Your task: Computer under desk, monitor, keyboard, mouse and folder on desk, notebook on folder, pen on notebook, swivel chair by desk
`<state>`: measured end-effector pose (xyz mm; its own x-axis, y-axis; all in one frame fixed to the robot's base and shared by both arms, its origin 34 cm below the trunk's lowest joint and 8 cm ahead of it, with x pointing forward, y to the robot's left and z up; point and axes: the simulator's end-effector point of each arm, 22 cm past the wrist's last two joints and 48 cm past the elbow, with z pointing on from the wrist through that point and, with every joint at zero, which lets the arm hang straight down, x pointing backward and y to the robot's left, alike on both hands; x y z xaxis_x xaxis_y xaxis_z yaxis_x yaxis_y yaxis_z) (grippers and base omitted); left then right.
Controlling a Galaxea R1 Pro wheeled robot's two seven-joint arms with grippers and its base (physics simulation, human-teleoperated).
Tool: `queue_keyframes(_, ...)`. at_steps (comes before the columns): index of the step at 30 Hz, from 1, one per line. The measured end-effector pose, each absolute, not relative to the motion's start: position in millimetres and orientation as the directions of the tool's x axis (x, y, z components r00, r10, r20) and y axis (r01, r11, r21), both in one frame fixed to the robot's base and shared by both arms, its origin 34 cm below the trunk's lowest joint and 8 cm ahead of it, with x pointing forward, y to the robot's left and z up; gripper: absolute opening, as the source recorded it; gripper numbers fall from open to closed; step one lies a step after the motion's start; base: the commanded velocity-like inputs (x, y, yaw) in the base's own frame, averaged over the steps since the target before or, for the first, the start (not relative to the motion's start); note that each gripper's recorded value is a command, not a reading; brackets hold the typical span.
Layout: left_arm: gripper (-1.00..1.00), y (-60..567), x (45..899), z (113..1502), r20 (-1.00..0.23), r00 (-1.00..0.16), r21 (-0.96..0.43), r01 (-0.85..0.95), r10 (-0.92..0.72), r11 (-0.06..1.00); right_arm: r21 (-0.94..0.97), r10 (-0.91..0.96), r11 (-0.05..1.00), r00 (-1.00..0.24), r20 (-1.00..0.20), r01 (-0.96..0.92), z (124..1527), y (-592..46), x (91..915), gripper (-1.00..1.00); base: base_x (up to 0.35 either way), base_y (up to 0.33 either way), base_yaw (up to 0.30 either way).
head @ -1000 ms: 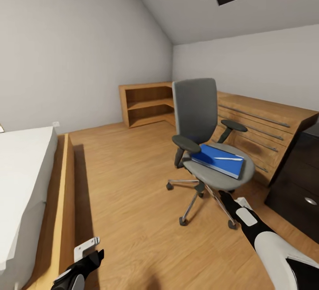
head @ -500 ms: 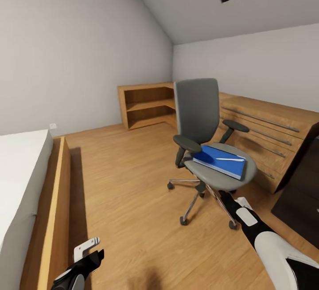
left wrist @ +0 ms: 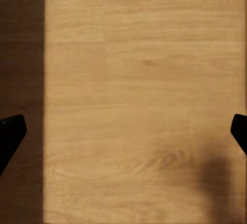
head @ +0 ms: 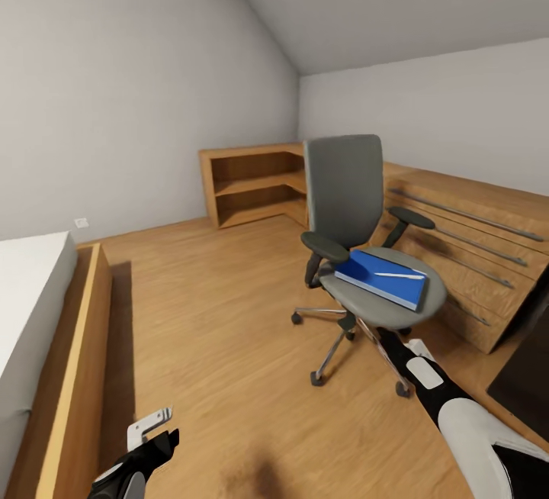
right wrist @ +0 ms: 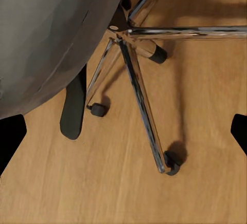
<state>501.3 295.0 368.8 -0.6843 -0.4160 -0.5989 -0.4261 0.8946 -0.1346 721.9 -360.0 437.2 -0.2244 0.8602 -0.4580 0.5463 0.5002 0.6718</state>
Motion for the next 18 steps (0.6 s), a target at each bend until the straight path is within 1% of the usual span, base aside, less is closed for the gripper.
queue_keyframes(6,1.0,295.0,501.3,368.8,-0.599,-0.684,-0.135,-0.426,-0.416,0.895,0.67,0.859,0.502,-0.226,-0.459,0.547,436.7,-359.9,721.6,1.0,0.326,0.091,0.0)
queue_keyframes(9,1.0,294.9,501.3,368.5,-0.598,-0.685,-0.135,-0.426,-0.416,0.895,0.673,0.86,0.5,-0.224,-0.458,0.544,437.7,-359.8,722.7,1.0,0.088,0.031,0.0)
queue_keyframes(12,1.0,294.8,501.2,368.1,-0.597,-0.686,-0.134,-0.426,-0.416,0.895,0.673,0.86,0.5,-0.223,-0.458,0.545,437.3,-360.3,722.6,1.0,-0.162,0.004,0.0)
queue_keyframes(18,1.0,294.8,501.1,367.9,-0.597,-0.686,-0.134,-0.426,-0.416,0.895,0.672,0.86,0.5,-0.223,-0.459,0.546,437.1,-360.6,722.6,1.0,-0.309,0.001,0.0)
